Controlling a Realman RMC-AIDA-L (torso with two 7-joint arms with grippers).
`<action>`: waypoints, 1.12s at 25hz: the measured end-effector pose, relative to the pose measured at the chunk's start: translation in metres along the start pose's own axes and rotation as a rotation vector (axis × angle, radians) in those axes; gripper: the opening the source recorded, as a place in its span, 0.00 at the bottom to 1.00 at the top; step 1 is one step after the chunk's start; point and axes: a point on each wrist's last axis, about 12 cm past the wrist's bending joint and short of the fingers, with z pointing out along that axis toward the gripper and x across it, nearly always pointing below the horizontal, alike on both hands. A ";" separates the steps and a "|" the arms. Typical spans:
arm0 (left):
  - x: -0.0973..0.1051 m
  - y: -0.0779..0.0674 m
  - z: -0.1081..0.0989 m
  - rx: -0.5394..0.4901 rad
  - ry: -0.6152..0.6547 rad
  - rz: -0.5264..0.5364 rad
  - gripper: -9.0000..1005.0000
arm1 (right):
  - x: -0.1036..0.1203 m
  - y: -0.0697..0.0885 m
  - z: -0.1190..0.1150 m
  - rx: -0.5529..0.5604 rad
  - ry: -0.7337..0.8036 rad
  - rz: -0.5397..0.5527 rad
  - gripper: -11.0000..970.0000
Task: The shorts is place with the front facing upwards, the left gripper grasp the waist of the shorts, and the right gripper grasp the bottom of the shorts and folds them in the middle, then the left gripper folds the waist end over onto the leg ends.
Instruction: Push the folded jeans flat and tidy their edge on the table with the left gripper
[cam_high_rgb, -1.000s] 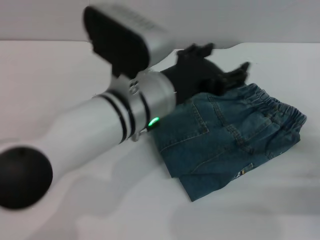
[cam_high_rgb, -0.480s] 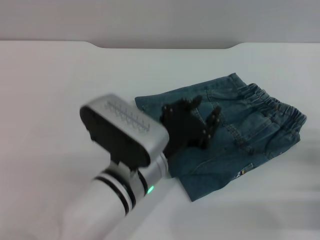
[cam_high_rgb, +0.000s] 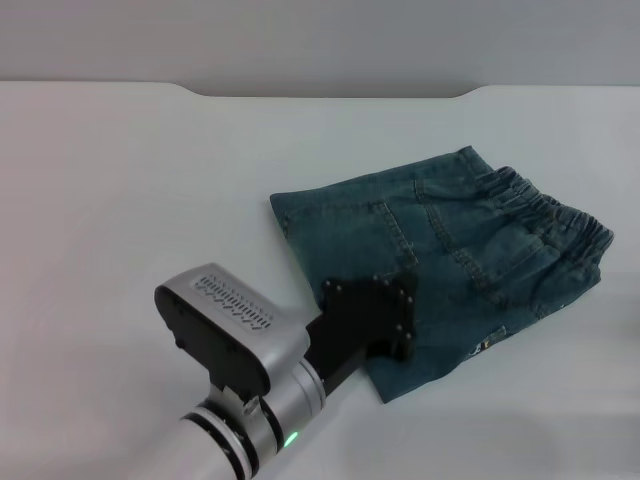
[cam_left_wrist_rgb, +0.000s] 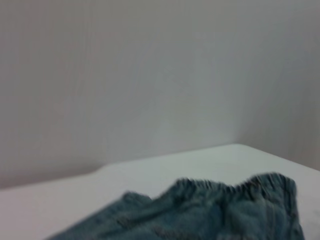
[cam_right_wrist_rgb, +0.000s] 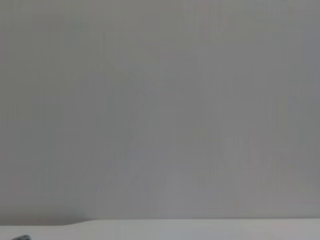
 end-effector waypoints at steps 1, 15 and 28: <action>0.003 0.000 -0.001 0.009 0.008 -0.010 0.10 | 0.000 0.000 0.001 0.000 0.001 -0.001 0.01; 0.021 0.014 0.001 0.035 0.090 -0.020 0.02 | -0.003 0.003 0.015 -0.021 -0.001 -0.007 0.01; 0.021 0.058 0.011 -0.036 0.129 -0.005 0.05 | -0.002 0.004 0.011 -0.001 -0.007 0.008 0.01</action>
